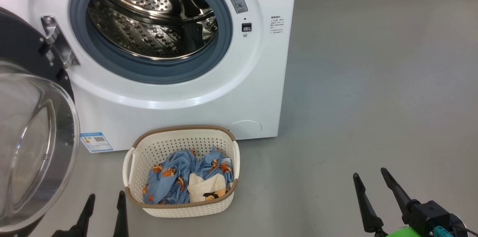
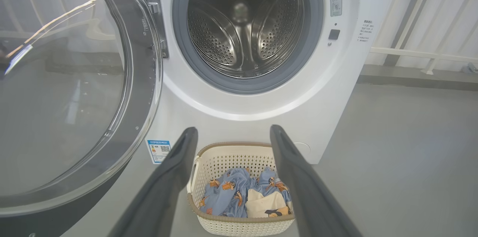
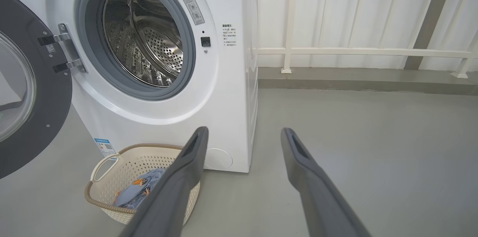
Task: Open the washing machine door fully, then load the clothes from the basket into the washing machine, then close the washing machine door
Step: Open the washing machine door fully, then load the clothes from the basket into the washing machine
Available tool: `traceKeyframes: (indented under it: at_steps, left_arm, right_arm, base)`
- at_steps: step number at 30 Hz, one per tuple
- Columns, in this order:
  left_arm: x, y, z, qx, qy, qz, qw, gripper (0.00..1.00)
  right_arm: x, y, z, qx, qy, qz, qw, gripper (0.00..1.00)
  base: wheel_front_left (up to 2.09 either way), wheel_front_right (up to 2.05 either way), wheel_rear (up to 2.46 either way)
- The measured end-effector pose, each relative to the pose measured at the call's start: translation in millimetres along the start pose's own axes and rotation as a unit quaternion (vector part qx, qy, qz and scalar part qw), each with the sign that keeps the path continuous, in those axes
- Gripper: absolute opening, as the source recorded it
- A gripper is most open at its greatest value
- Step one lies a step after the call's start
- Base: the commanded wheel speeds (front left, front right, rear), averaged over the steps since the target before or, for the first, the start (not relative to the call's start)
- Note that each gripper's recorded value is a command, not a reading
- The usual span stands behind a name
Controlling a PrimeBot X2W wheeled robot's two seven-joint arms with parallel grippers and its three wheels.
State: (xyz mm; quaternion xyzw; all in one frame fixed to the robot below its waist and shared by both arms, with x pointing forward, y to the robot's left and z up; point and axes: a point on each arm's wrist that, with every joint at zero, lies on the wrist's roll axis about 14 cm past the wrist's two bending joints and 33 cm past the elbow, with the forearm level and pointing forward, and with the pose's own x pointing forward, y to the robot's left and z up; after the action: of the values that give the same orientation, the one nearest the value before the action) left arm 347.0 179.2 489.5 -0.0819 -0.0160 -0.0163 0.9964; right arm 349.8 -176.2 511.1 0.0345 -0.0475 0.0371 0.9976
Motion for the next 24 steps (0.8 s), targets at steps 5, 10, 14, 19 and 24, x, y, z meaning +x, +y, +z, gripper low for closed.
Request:
traceKeyframes:
  at_steps: [5,10,14,19,24]
  left_arm:
    - [-1.6,4.0,1.2,0.000,-0.002,0.006,1.000,1.00]
    - [-1.7,8.8,3.0,0.002,-0.005,0.016,1.000,1.00]
    - [-1.4,9.8,4.2,0.002,-0.006,0.017,1.000,1.00]
    - [-1.4,12.7,4.7,0.004,-0.007,0.024,1.000,1.00]
    - [-1.4,13.6,5.8,0.004,-0.009,0.025,1.000,1.00]
  right_arm:
    - [1.3,1.0,0.8,0.000,-0.001,0.002,1.000,1.00]
    - [1.8,-0.7,-0.1,0.001,0.000,-0.002,1.000,1.00]
    - [1.8,-2.6,-0.5,-0.001,0.001,-0.004,1.000,1.00]
    - [2.3,-3.5,-1.1,-0.001,0.001,-0.006,1.000,1.00]
    - [2.8,-2.9,-1.7,-0.001,0.002,-0.005,1.000,1.00]
  base:
    - [0.00,0.00,0.00]
    - [0.00,0.00,0.00]
    - [0.00,0.00,0.00]
    - [0.00,0.00,0.00]
    - [0.00,0.00,0.00]
